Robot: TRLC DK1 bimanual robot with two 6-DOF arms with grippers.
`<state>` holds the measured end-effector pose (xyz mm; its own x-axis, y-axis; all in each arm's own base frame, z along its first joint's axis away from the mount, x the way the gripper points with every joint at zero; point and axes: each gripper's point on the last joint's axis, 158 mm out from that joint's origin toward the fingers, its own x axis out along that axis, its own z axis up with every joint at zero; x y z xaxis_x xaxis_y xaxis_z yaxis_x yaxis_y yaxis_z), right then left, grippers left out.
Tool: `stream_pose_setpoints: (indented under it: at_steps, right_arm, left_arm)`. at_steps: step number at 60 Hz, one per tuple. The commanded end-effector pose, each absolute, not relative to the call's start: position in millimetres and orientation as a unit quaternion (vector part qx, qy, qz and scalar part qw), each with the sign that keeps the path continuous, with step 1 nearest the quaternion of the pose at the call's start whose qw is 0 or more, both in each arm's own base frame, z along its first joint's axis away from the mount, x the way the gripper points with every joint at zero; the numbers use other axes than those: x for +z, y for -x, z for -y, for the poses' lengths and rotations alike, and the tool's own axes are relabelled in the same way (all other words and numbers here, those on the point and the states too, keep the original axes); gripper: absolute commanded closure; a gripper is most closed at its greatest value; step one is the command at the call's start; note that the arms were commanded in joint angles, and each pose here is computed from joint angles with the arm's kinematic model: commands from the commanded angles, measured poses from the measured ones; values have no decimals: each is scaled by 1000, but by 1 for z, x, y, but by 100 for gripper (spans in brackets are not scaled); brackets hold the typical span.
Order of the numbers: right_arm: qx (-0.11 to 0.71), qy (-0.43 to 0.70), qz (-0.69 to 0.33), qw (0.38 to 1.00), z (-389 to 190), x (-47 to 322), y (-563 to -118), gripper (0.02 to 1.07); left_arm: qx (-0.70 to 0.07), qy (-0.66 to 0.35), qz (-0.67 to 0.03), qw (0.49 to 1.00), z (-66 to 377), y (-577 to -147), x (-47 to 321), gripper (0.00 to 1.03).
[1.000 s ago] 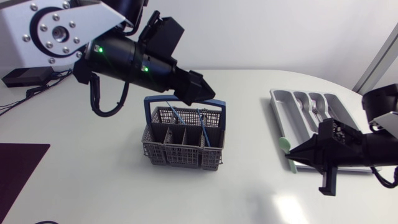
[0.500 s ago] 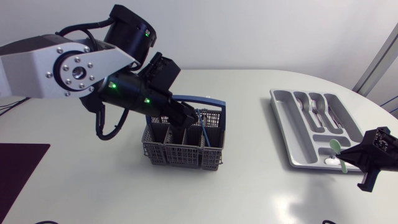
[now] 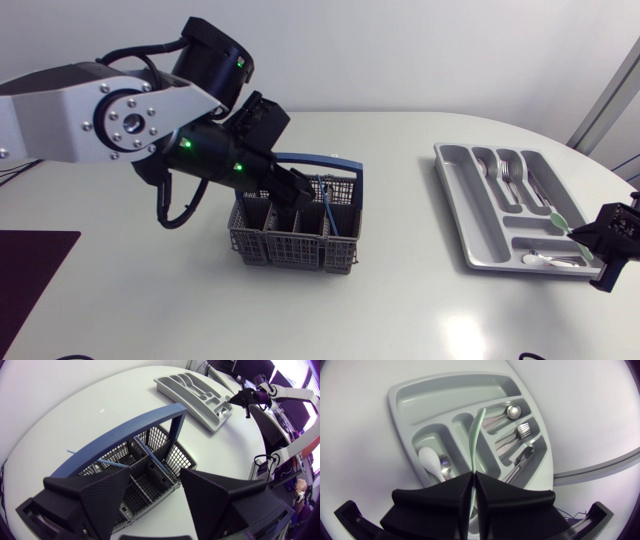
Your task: Unload the cutlery basket into the drawer organizer.
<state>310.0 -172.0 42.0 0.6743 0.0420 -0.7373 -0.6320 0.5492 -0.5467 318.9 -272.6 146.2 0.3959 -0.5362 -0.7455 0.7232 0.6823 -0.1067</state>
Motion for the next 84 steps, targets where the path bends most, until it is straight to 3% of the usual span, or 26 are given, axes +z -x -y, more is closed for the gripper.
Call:
stream_pose_setpoints:
  at_steps: [1, 26, 32, 38, 55, 65, 84]
  right_arm:
    - [208, 447, -350, 797, 183, 31, -313, 98]
    - [218, 492, -375, 755, 194, -16, -304, 96]
    - [222, 489, -381, 753, 194, -22, -301, 86]
    - [219, 487, -384, 753, 196, -23, -298, 63]
    - [175, 460, -386, 781, 206, -1, -301, 23]
    - [169, 415, -391, 804, 189, 3, -301, 15]
    - [190, 370, -388, 823, 139, -3, -296, 15]
  left_arm:
    - [-379, -131, -415, 816, 271, -315, 126, 32]
    - [-369, -138, -434, 810, 268, -316, 108, 32]
    - [-369, -138, -435, 809, 268, -316, 106, 32]
    - [-368, -138, -438, 808, 269, -316, 102, 32]
    - [-367, -132, -444, 807, 273, -315, 88, 32]
    - [-366, -112, -422, 822, 283, -322, 88, 34]
    - [-339, -76, -356, 867, 291, -346, 84, 34]
